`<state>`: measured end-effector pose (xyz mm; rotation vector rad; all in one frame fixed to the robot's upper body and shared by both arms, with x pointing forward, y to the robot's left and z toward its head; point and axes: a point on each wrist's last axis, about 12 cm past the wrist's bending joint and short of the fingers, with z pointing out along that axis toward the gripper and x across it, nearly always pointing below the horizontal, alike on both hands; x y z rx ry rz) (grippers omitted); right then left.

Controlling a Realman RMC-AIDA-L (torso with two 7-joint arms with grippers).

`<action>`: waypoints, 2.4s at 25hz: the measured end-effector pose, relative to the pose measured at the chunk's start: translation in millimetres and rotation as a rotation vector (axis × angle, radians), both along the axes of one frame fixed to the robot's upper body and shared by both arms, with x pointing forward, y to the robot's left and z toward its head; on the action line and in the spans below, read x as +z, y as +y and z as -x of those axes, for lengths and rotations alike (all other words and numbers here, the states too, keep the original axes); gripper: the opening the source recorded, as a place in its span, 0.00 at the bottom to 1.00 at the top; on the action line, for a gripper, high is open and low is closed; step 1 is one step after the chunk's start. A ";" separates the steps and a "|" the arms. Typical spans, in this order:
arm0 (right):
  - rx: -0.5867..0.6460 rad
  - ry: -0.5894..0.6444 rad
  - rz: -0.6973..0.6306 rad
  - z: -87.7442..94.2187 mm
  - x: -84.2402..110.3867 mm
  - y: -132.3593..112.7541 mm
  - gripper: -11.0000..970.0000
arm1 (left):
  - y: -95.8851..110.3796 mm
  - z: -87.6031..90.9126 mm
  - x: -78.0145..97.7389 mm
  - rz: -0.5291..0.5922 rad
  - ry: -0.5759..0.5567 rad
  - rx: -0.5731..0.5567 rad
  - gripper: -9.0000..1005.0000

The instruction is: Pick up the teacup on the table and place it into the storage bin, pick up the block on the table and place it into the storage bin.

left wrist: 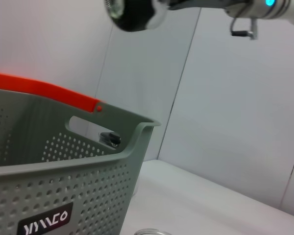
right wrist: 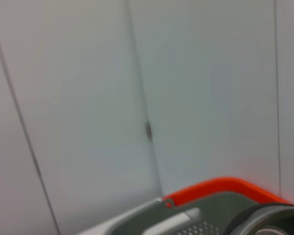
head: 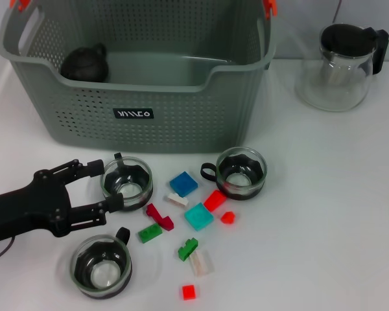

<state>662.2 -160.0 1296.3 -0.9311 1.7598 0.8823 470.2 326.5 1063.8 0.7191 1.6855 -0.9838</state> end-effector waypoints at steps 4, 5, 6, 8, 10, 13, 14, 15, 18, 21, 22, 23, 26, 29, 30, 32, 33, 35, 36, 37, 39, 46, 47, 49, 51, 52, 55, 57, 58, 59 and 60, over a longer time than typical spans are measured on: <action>-0.053 0.009 0.097 -22.4 -5.1 30.1 0.07 | -0.2 -0.6 -1.1 -0.002 0.005 0.008 0.87; -0.065 0.005 0.123 -26.6 -5.7 38.3 0.07 | -0.2 -0.7 -1.3 -0.003 0.006 0.009 0.87; -0.075 0.002 0.144 -29.9 -5.8 44.8 0.07 | -0.2 -0.7 -1.4 -0.003 0.006 0.010 0.87; -0.089 -0.006 0.200 -35.4 -6.4 58.9 0.07 | -0.4 -0.8 -1.7 -0.003 0.007 0.011 0.87; -0.083 -0.012 0.252 -38.3 -6.3 73.0 0.07 | -0.8 -0.6 -2.1 -0.002 0.009 0.011 0.87; -0.075 -0.019 0.305 -41.3 -8.0 90.8 0.07 | -1.4 0.3 -3.1 0.003 0.013 0.012 0.87; -0.081 -0.021 0.309 -42.4 -9.3 95.3 0.07 | -1.6 1.3 -3.9 0.007 0.017 0.013 0.87; -0.088 -0.023 0.312 -43.4 -11.7 99.2 0.07 | -1.6 1.3 -3.9 0.007 0.017 0.013 0.87; -0.140 -0.025 0.299 -48.9 -25.1 102.5 0.07 | -2.2 3.3 -5.5 0.010 0.023 0.016 0.87; -0.136 -0.020 0.290 -49.3 -39.2 102.0 0.07 | -2.4 5.2 -7.2 0.012 0.028 0.022 0.87; -0.122 -0.024 0.288 -48.4 -43.2 101.2 0.07 | -2.3 5.7 -7.7 0.011 0.030 0.024 0.87; -0.108 -0.030 0.288 -47.7 -46.8 100.2 0.07 | -2.2 5.9 -8.1 0.010 0.031 0.026 0.87; -0.075 -0.061 0.313 -45.1 -57.6 96.7 0.07 | -1.8 7.7 -9.6 0.013 0.046 0.033 0.87; -0.041 -0.085 0.351 -41.4 -69.5 95.4 0.07 | -1.2 8.7 -10.1 0.017 0.053 0.038 0.87; -0.034 -0.089 0.360 -40.6 -72.0 95.2 0.07 | -1.1 8.7 -10.1 0.017 0.054 0.039 0.87; -0.026 -0.095 0.379 -39.5 -76.8 95.1 0.07 | -1.4 8.5 -10.2 0.017 0.054 0.039 0.87; -0.027 -0.096 0.382 -39.3 -77.7 94.9 0.07 | -1.7 8.1 -10.0 0.018 0.053 0.038 0.87; -0.029 -0.094 0.385 -39.2 -78.9 94.4 0.07 | -2.2 7.5 -9.8 0.018 0.052 0.037 0.87; -0.030 -0.092 0.387 -39.0 -79.8 94.1 0.07 | -2.3 7.3 -9.7 0.018 0.052 0.036 0.87; -0.031 -0.091 0.390 -38.7 -81.2 93.9 0.07 | -2.4 7.3 -9.7 0.018 0.052 0.036 0.87; -0.032 -0.090 0.394 -38.2 -83.0 93.8 0.07 | -2.3 7.4 -9.8 0.018 0.052 0.037 0.87; -0.036 -0.084 0.388 -38.3 -82.9 93.9 0.07 | -3.2 6.7 -9.5 0.018 0.051 0.033 0.87; -0.038 -0.085 0.387 -38.6 -82.7 93.8 0.07 | -3.4 6.7 -9.6 0.019 0.052 0.032 0.87; -0.049 -0.077 0.380 -39.2 -82.3 93.6 0.07 | -3.7 6.7 -9.6 0.019 0.052 0.032 0.87; -0.069 -0.056 0.363 -40.0 -81.4 93.5 0.07 | -3.7 6.7 -9.5 0.021 0.051 0.032 0.87; -0.083 -0.042 0.352 -40.6 -80.8 93.6 0.07 | -3.7 6.7 -9.4 0.021 0.051 0.032 0.87; -0.145 0.012 0.312 -43.8 -78.6 92.7 0.07 | -4.0 6.8 -9.7 0.023 0.052 0.032 0.87; -0.168 0.038 0.299 -45.7 -76.3 91.4 0.07 | -4.6 7.0 -10.1 0.025 0.054 0.030 0.87; -0.172 0.047 0.299 -46.4 -75.6 90.6 0.07 | -4.8 7.1 -10.3 0.026 0.055 0.030 0.87; -0.170 0.047 0.306 -46.8 -75.2 90.0 0.07 | -5.0 7.2 -10.4 0.027 0.055 0.030 0.87; -0.164 0.043 0.318 -46.6 -75.7 89.9 0.07 | -5.0 7.2 -10.5 0.026 0.055 0.030 0.87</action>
